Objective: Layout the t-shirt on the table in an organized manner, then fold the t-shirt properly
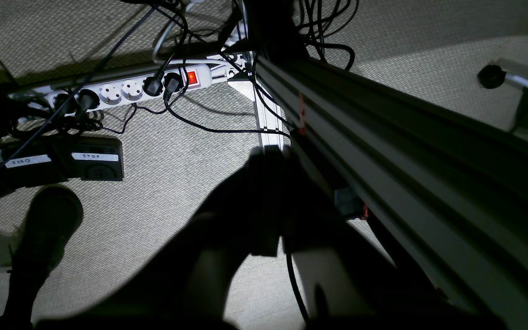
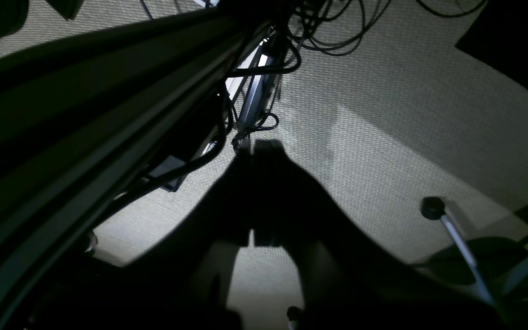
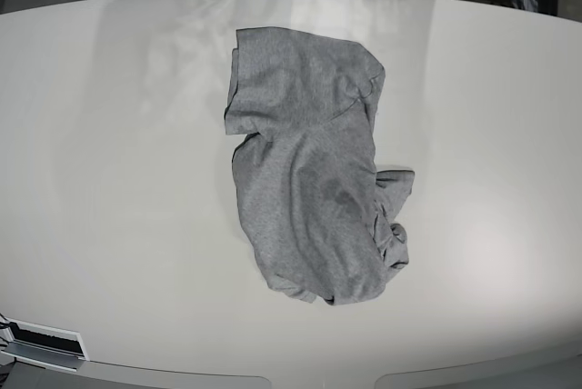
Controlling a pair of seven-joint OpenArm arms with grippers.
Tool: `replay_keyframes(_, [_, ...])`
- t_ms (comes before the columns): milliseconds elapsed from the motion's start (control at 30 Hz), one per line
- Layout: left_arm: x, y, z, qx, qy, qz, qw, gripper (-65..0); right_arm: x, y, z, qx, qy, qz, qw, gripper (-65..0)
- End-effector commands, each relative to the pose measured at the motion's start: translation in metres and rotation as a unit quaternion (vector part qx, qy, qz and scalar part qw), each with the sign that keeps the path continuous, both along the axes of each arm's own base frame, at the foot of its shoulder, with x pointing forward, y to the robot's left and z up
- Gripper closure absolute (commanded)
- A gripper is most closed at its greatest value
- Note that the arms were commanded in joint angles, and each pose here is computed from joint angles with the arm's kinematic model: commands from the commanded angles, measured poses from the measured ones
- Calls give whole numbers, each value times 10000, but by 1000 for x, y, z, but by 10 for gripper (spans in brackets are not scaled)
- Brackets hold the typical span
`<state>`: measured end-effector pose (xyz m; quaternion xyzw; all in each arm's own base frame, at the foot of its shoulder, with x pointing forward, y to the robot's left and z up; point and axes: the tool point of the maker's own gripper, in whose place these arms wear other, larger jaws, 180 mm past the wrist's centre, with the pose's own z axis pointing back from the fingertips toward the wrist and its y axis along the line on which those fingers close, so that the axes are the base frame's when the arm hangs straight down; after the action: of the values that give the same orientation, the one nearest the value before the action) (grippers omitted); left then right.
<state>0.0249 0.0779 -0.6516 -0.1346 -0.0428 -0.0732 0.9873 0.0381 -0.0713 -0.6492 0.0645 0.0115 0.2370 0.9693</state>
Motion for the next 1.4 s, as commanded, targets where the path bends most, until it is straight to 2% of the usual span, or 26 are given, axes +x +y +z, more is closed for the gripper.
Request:
replay_keyframes(0, [4, -5, 1, -73, -59, 28, 10000, 0, 13, 2, 2, 11, -134, 18, 9999, 0])
replay_keyframes(133, [7, -5, 2, -66, -83, -60, 9999, 0, 13, -2, 1, -70, -140, 1, 9999, 0])
replay_keyframes(233, [-1, -2, 2, 74, 196, -563, 9982, 0, -3, -5, 2, -51, 282, 300, 9991, 0])
replay_keyframes(367, [-25, 6, 5, 199, 572, -833, 9947, 0, -43, -23, 3, -148, 860, 557, 9946, 0])
replay_keyframes(467, [-53, 19, 8, 245, 691, -868, 9935, 0, -81, -32, 6, 0, 1248, 683, 9898, 0])
replay_keyframes(600, [-87, 39, 17, 322, 840, -930, 9916, 0, -125, -47, 16, 44, 1553, 832, 9843, 0])
replay_keyframes(733, [-116, 50, 37, 271, 1011, -906, 9904, 0, -161, -68, 36, -178, 1862, 1016, 9771, 0])
replay_keyframes(867, [-132, 67, 65, 250, 974, -1107, 9888, 0, -186, -76, 68, -171, 2080, 873, 9741, 0])
replay_keyframes(967, [-133, 76, 92, 174, 794, -1312, 9880, 0, -196, -75, 97, 7, 1957, 852, 9770, 0])
replay_keyframes(1133, [-113, 86, 145, 196, 394, -1540, 9871, 0, -195, -85, 153, -138, 1367, 1030, 9852, 0])
replay_keyframes(1233, [-81, 97, 178, 347, -114, -1466, 9885, 0, -173, -90, 189, -355, 787, 1282, 9880, 0])
replay_keyframes(1367, [-38, 109, 221, 547, -863, -1265, 9867, 0, -129, -91, 234, -806, -293, 1511, 9848, 0])
